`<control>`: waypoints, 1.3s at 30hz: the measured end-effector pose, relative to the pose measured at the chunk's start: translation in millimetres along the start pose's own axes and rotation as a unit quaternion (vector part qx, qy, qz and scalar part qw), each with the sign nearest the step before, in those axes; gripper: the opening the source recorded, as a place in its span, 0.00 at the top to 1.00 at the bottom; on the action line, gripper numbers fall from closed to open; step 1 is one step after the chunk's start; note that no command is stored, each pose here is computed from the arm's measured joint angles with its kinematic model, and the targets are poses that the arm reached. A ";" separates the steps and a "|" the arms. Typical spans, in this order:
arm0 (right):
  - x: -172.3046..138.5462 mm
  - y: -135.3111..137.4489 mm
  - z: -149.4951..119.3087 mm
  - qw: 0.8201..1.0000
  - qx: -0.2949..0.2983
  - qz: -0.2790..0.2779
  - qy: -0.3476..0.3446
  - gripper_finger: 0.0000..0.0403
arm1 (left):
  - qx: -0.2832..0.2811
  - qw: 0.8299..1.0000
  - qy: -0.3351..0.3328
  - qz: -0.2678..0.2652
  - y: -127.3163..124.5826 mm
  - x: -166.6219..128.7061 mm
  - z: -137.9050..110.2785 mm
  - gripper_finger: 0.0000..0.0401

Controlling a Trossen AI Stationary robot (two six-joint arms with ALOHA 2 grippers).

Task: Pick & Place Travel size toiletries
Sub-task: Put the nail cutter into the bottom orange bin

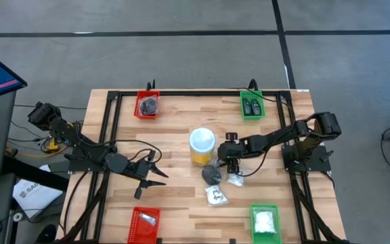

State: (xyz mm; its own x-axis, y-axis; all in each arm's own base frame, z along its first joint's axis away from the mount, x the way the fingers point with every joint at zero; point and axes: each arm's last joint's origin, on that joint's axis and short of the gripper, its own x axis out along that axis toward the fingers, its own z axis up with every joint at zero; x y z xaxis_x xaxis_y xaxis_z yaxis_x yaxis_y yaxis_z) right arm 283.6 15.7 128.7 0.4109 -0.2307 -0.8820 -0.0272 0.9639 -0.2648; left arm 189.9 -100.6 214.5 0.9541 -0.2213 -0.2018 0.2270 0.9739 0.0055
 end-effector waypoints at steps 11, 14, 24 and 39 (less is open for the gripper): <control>-3.5 -1.4 11.3 0.999 -0.033 -0.002 -0.029 0.54 | 0.000 1.000 0.000 0.000 0.0 0.0 0.0 0.71; -3.3 -2.2 11.1 0.999 -0.032 -0.001 -0.029 0.55 | 0.000 1.000 0.000 0.000 0.0 0.0 0.0 0.71; 1.4 -3.5 10.7 0.998 -0.048 0.034 -0.029 0.56 | 0.000 1.000 0.000 0.000 0.0 0.0 0.0 0.71; 20.9 -2.0 9.2 0.998 -0.041 0.044 -0.014 0.59 | 0.000 1.000 0.000 0.000 0.0 0.0 0.1 0.71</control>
State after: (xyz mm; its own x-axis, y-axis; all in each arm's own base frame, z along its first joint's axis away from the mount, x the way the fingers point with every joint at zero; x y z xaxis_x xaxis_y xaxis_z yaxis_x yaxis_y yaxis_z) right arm 300.6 10.2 114.4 0.4286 -0.1402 -0.8925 -0.1389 0.9659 -0.2184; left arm 189.9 -100.6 214.5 0.9540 -0.2216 -0.2020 0.2274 0.9738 0.0055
